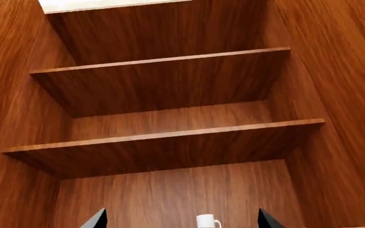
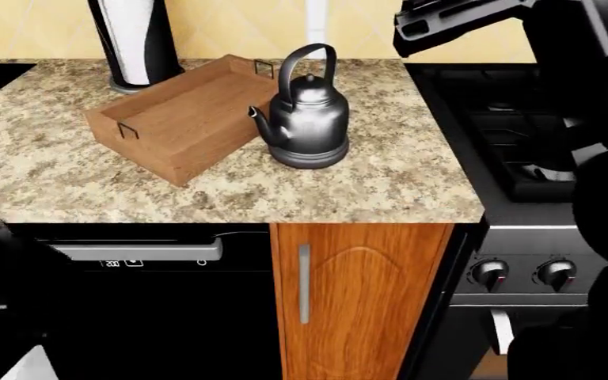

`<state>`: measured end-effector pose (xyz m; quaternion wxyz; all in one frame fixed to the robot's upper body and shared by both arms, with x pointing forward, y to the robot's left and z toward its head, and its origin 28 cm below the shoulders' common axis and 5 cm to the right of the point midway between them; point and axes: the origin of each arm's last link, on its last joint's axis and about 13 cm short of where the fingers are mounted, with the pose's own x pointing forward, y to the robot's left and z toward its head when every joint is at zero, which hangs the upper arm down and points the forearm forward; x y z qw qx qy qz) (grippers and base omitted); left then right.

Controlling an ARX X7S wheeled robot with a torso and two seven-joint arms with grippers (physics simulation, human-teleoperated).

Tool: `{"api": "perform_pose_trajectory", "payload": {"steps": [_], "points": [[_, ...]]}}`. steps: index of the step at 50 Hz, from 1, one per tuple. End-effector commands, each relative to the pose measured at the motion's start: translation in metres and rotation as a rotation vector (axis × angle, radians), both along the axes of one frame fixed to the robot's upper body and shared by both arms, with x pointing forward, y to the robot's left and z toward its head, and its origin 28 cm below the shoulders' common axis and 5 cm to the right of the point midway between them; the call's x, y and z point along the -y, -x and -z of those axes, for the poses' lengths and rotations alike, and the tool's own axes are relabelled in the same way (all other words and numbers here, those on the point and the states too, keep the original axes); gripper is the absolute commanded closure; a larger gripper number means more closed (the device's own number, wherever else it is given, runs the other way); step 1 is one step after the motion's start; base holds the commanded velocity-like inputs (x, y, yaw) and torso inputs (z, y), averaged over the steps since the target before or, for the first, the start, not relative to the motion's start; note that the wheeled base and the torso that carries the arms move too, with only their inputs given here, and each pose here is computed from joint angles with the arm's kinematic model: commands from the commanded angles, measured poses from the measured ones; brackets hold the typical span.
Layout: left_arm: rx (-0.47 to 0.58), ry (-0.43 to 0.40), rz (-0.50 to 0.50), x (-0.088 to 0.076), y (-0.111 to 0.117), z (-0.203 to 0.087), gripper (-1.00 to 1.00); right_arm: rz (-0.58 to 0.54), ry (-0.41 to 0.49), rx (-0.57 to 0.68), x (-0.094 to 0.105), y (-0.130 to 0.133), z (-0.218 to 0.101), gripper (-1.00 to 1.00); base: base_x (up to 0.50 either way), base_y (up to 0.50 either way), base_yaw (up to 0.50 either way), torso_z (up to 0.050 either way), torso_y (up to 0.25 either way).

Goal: Pick the kettle from the counter and place it on the tray. Then pick the mug from the cabinet and place it on the tray. Then close the cabinet doors.

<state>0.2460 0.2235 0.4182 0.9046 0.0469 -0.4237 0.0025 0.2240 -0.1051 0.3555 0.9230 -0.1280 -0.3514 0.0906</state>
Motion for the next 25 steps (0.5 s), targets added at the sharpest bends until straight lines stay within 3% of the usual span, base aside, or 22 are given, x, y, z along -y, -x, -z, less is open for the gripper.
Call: {"api": "perform_pose_trajectory", "payload": {"steps": [1, 12, 20, 25], "points": [[0.104, -0.017, -0.047, 0.0, 0.011, -0.076, -1.0, -0.043, 0.023, 0.014, -0.004, 0.004, -0.005, -1.0, 0.0, 0.0, 0.0, 0.0, 0.0], [0.236, -0.029, -0.227, -0.007, 0.025, -0.163, -1.0, -0.077, 0.04, -0.004, -0.009, -0.002, -0.002, -1.0, 0.0, 0.0, 0.0, 0.0, 0.0], [0.16, -0.088, -0.235, -0.005, 0.02, -0.213, -1.0, -0.086, 0.043, -0.003, -0.009, 0.001, -0.002, -1.0, 0.0, 0.0, 0.0, 0.0, 0.0], [0.092, -0.116, -0.196, 0.005, 0.017, -0.212, -1.0, -0.091, 0.036, -0.007, -0.01, 0.001, 0.001, -1.0, 0.0, 0.0, 0.0, 0.0, 0.0]]}}
